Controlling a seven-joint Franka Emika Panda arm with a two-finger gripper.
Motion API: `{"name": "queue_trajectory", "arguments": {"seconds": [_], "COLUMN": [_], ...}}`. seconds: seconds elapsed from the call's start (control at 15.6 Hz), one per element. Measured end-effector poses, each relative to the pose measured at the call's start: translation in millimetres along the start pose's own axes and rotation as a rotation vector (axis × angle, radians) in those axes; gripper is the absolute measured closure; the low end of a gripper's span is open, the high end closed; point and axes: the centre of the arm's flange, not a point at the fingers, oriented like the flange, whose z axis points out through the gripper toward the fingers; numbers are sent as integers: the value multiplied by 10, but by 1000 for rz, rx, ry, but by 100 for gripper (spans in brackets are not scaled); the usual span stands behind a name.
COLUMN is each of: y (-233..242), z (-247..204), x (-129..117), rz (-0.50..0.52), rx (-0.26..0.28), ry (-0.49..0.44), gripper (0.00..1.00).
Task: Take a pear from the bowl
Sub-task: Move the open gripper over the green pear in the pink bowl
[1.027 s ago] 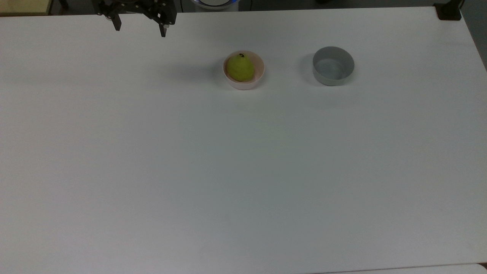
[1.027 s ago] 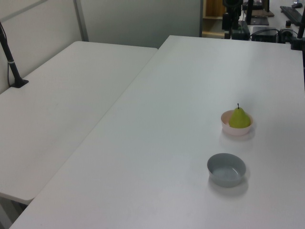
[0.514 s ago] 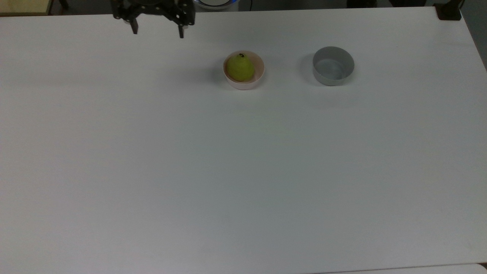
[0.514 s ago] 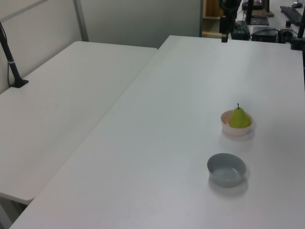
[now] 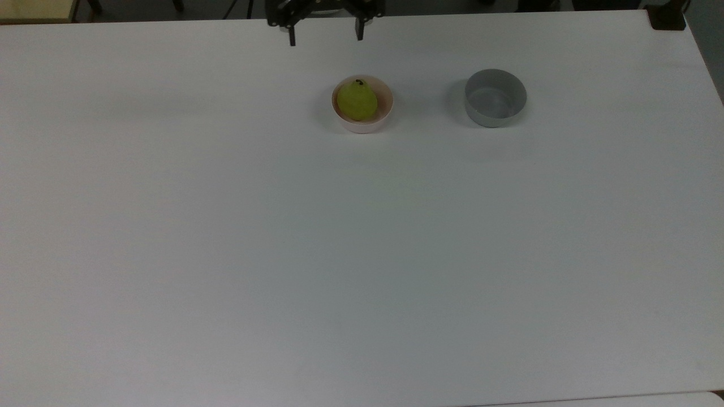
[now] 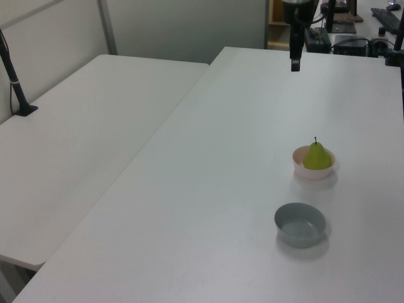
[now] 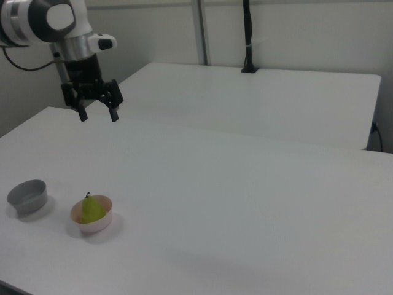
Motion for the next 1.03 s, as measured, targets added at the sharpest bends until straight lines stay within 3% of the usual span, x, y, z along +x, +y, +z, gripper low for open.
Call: {"name": "queue_trajectory", "arguments": {"seconds": [0.45, 1.03], "y": [-361, -692], "z": [281, 1406], "x": [-56, -235], "rz": [-126, -280], "rx": [3, 3], "ry": [-62, -199], "gripper": [0, 0]}}
